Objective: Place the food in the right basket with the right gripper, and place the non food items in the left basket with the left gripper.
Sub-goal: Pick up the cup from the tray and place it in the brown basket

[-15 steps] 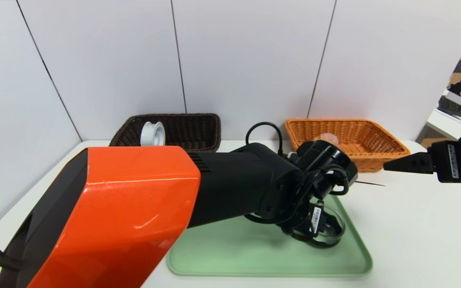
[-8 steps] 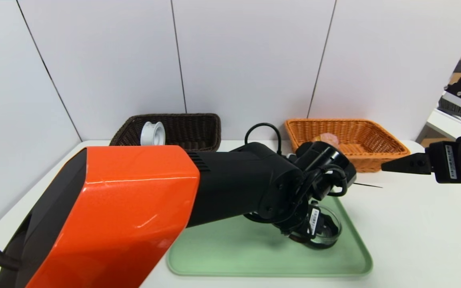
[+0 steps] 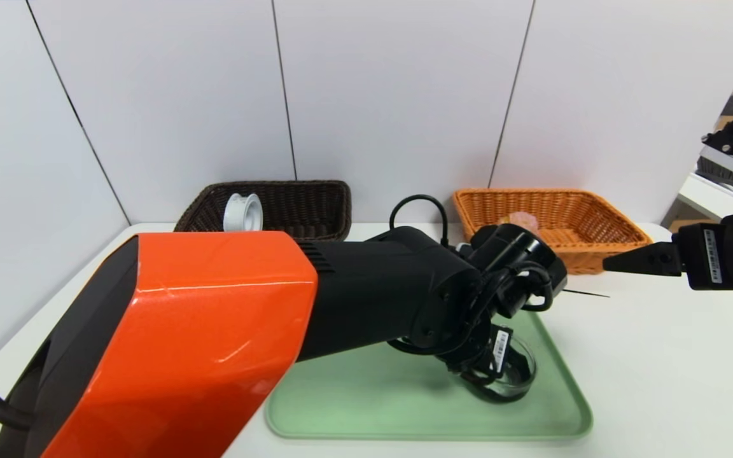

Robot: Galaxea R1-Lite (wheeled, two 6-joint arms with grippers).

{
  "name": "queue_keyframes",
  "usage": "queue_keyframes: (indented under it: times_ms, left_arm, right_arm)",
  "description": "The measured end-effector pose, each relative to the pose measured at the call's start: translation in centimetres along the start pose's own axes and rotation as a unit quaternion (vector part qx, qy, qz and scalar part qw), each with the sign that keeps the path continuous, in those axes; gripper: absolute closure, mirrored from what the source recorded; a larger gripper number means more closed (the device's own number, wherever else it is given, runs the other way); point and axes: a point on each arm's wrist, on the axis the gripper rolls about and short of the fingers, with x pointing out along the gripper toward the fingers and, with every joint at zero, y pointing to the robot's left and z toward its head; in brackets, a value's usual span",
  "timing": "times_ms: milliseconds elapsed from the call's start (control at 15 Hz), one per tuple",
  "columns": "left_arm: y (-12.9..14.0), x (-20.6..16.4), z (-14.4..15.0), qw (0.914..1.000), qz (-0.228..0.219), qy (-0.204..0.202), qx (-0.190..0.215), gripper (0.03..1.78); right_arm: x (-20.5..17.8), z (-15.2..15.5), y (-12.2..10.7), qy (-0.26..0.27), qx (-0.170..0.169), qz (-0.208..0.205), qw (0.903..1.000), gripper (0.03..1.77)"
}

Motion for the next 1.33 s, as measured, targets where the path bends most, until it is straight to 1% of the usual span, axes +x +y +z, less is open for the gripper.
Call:
queue_keyframes:
  times_ms: [67,133,200,267,667,867,1133,1333]
  left_arm:
    - [0.0,0.0,0.0,1.0,0.0,0.0,0.0,1.02]
    - [0.0,0.0,0.0,1.0,0.0,0.001,0.0,1.21]
    - [0.0,0.0,0.0,1.0,-0.001,0.0,0.0,1.76]
    - [0.0,0.0,0.0,1.0,0.001,0.001,0.001,1.7]
    - [0.2,-0.7,0.2,1.0,-0.001,-0.003,-0.001,1.7]
    - [1.1,-1.9,1.1,0.9998,-0.001,-0.016,-0.011,1.7]
    - [4.3,-3.6,2.9,0.9985,0.018,-0.029,-0.042,1.7]
    - [7.8,-5.3,4.3,0.9959,0.039,-0.038,-0.073,1.7]
  right_arm:
    - [0.0,0.0,0.0,-0.001,0.0,0.0,1.0,0.1]
    - [0.0,0.0,0.0,-0.001,0.0,0.0,1.0,0.1]
    - [0.0,0.0,0.0,0.0,0.0,0.0,1.0,0.1]
    - [0.0,0.0,0.0,0.0,0.0,0.0,1.0,0.1]
    - [0.0,0.1,0.0,-0.003,0.001,0.0,1.0,0.1]
    - [0.0,0.3,0.0,-0.011,0.001,0.001,0.9999,0.1]
    - [0.0,0.3,0.0,-0.012,0.001,0.002,0.9999,0.1]
    - [0.1,0.4,0.1,-0.013,0.0,0.002,0.9999,0.1]
